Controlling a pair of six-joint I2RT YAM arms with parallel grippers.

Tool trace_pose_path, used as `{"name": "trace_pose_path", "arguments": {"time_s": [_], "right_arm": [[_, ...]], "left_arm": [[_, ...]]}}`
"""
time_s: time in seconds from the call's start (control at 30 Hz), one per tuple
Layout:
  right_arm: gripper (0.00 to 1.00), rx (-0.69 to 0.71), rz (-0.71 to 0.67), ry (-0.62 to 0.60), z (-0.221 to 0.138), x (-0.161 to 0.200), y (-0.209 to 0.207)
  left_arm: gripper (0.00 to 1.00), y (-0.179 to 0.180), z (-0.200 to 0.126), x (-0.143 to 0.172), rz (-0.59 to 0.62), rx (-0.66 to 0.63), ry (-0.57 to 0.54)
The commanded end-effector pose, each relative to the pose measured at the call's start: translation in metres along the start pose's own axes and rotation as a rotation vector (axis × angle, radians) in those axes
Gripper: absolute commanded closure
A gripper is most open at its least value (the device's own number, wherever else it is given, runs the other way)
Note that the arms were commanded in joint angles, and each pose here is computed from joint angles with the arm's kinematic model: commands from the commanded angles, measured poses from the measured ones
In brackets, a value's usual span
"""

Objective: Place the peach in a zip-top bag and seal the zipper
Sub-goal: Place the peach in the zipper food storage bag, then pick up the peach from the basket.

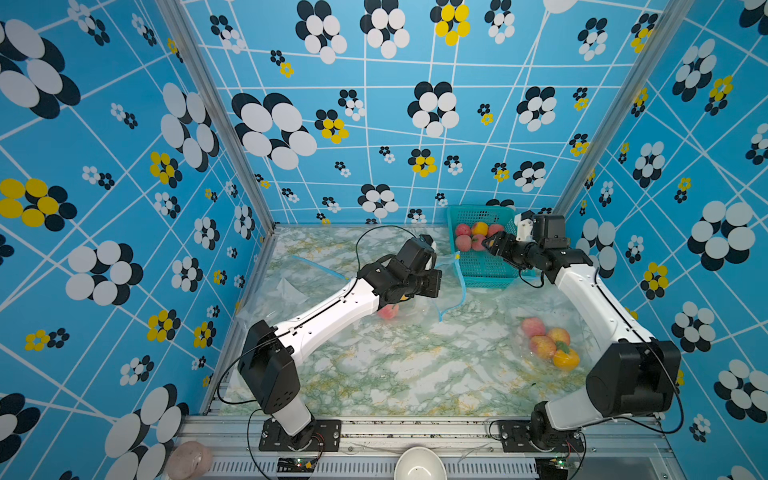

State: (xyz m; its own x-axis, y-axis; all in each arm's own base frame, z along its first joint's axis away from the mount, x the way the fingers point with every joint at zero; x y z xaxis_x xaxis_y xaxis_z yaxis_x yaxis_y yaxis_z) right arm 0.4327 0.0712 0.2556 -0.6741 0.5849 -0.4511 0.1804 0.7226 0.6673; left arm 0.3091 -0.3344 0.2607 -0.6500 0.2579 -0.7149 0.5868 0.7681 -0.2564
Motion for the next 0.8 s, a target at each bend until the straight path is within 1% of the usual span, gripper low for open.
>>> {"name": "trace_pose_path", "arguments": {"time_s": [0.0,0.13,0.27,0.37,0.43,0.5,0.53,0.63,0.77], "right_arm": [[0.22,0.014,0.112,-0.078,0.036,-0.023,-0.006],[0.22,0.025,0.258,-0.173,0.079,-0.046,-0.022],[0.22,-0.021,0.374,-0.184,0.122,-0.057,-0.028],[0.22,-0.063,0.497,-0.192,0.15,-0.06,-0.034],[0.22,-0.062,0.53,-0.193,0.165,-0.06,-0.036],[0.22,-0.061,0.529,-0.197,0.172,-0.064,-0.028],[0.22,-0.028,0.536,-0.185,0.186,-0.058,-0.037],[0.22,-0.012,0.564,-0.164,0.203,-0.052,-0.04],[0.22,0.036,0.605,-0.161,0.216,-0.045,-0.054]], "left_arm": [[1.0,-0.004,-0.001,-0.005,0.014,0.008,-0.004],[1.0,-0.003,-0.001,0.0,0.007,0.006,0.003],[1.0,-0.004,-0.002,0.002,0.007,0.013,0.004],[1.0,-0.005,-0.005,0.002,0.014,0.015,-0.004],[1.0,-0.004,-0.006,0.002,0.02,0.01,-0.005],[1.0,-0.003,-0.006,0.003,0.028,0.005,-0.004],[1.0,-0.003,-0.006,0.003,0.033,0.002,-0.003],[1.0,-0.001,-0.007,0.003,0.044,-0.006,-0.003],[1.0,0.002,-0.008,0.002,0.048,-0.013,-0.006]]}}
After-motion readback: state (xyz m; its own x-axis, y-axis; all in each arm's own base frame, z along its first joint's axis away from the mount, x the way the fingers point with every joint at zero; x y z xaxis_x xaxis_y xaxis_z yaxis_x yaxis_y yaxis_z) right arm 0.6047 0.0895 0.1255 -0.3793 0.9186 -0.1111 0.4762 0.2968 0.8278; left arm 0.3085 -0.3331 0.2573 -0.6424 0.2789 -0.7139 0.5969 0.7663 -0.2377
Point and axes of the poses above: each gripper's point midway between its finger pads, its own z axis out along the fingers, its own y axis along the line the jaws close on, x = y × z, the point moved 3 cm from there along -z, back along the fingers, and after that the axes turned 12 degrees about z, right-handed, at the moved point
